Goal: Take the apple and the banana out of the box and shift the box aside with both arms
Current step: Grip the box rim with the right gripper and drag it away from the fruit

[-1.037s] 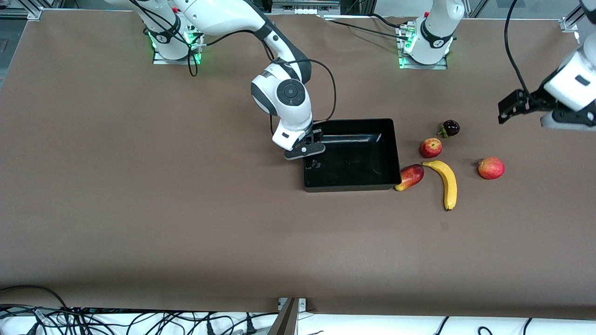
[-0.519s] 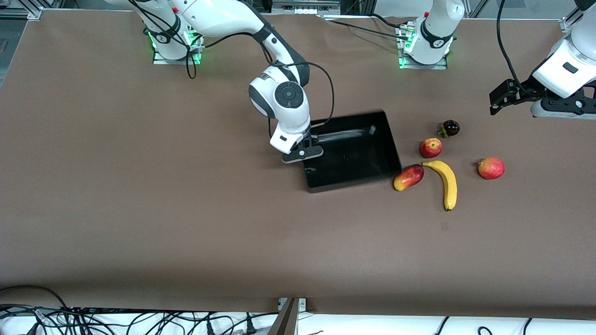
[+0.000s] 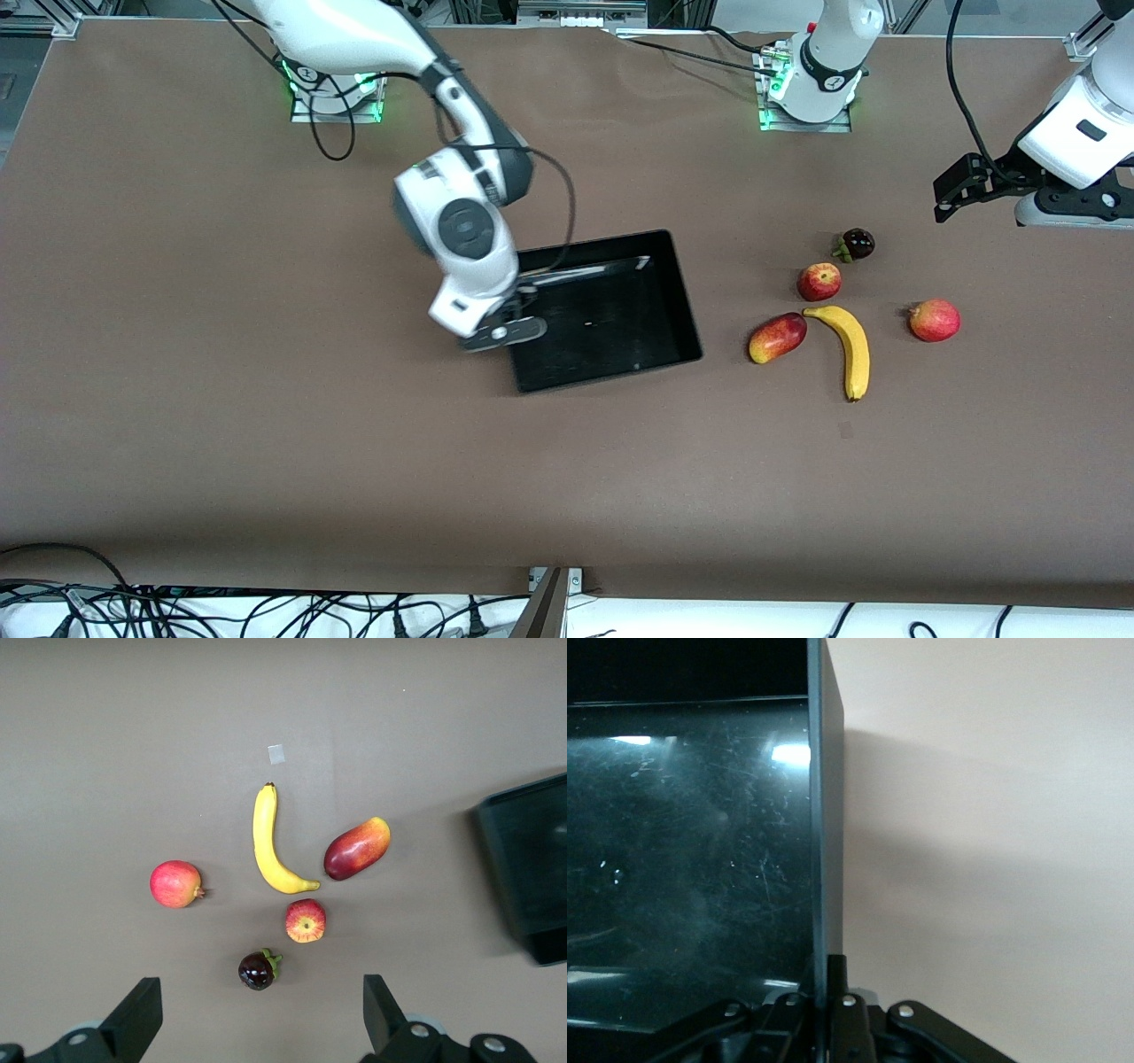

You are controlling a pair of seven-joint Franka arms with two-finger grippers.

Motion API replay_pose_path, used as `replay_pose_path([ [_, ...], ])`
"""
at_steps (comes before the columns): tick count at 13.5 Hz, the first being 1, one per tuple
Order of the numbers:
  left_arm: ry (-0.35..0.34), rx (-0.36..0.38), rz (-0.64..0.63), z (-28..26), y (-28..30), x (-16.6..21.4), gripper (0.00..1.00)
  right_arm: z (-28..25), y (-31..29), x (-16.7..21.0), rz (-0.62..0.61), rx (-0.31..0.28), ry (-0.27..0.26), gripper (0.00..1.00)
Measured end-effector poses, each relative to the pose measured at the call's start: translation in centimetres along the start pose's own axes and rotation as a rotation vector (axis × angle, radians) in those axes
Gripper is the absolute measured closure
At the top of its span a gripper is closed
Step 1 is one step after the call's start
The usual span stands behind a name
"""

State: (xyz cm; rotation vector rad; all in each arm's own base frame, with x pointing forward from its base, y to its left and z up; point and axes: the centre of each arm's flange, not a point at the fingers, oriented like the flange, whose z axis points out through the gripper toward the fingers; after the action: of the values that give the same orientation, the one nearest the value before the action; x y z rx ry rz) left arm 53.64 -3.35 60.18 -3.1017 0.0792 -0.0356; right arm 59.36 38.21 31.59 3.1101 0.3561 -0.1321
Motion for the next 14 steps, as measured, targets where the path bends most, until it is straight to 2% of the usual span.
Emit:
replay_pose_path([
  [3, -0.003, 0.0, -0.004, 0.1, 0.0, 0.2, 0.0, -4.3, 11.1, 2.1, 0.037, 0.031, -0.035, 0.95],
  [7, -0.003, 0.0, -0.006, 0.1, -0.1, 0.2, 0.0, -5.2, 22.8, 2.2, 0.086, -0.009, -0.064, 0.95],
  [11, -0.004, 0.0, -0.007, 0.0, -0.1, 0.2, 0.0, -3.6, 31.5, -0.5, 0.06, -0.026, -0.111, 0.95],
  [14, -0.005, 0.0, -0.008, 0.1, -0.1, 0.2, 0.0, 0.0, 37.7, -3.5, 0.044, -0.005, -0.076, 0.95],
])
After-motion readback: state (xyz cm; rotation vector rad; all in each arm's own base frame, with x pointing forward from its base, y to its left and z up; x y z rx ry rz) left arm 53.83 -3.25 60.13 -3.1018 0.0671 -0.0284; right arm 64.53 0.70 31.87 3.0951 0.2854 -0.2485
